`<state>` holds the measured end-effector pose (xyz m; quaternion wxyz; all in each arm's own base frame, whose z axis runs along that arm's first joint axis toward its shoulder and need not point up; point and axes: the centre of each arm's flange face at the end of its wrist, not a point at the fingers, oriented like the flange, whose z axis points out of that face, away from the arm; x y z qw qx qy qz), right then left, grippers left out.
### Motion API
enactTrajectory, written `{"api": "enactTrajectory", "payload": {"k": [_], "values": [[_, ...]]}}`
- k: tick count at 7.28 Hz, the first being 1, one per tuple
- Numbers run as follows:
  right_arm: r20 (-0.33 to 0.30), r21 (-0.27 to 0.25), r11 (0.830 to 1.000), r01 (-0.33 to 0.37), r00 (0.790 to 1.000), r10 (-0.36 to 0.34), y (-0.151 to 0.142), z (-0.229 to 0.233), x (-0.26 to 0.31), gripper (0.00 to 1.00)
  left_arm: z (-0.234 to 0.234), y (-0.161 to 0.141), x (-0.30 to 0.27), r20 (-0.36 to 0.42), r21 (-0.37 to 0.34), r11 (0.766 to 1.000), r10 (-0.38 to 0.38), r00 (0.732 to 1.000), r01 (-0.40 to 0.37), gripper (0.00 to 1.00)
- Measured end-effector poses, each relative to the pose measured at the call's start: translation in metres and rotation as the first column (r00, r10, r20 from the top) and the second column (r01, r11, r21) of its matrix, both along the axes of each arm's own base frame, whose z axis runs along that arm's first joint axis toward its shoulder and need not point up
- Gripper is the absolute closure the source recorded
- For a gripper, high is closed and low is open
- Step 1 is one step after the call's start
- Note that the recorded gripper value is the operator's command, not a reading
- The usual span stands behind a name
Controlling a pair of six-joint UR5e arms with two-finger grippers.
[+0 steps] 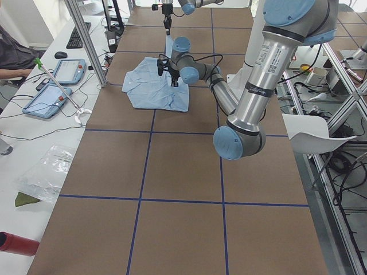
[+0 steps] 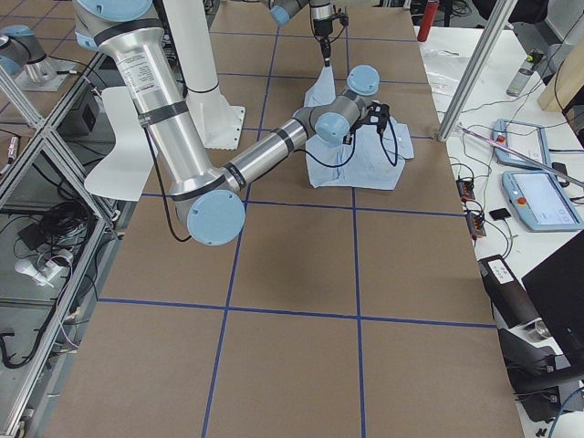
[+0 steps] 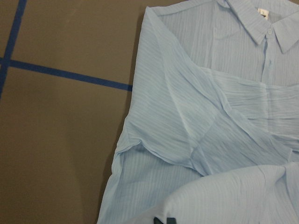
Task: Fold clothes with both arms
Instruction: 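Lay the hem down near the collar with both grippers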
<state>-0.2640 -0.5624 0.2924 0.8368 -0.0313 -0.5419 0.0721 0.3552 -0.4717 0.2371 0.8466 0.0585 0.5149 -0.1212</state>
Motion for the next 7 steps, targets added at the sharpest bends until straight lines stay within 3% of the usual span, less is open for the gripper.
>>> {"api": "enactTrajectory", "payload": {"k": [4,7], "values": [[-0.063,-0.022,0.998,-0.053,0.997,0.051,-0.066,0.010,-0.012,1.00,0.037,-0.094,0.006,-0.034,0.013,0.997,-0.075,0.997,0.075,1.00],[-0.109,-0.036,0.997,-0.070,0.992,0.065,-0.110,0.016,-0.034,1.00,0.065,-0.139,0.028,-0.057,0.031,0.995,-0.091,0.994,0.093,1.00]]}}
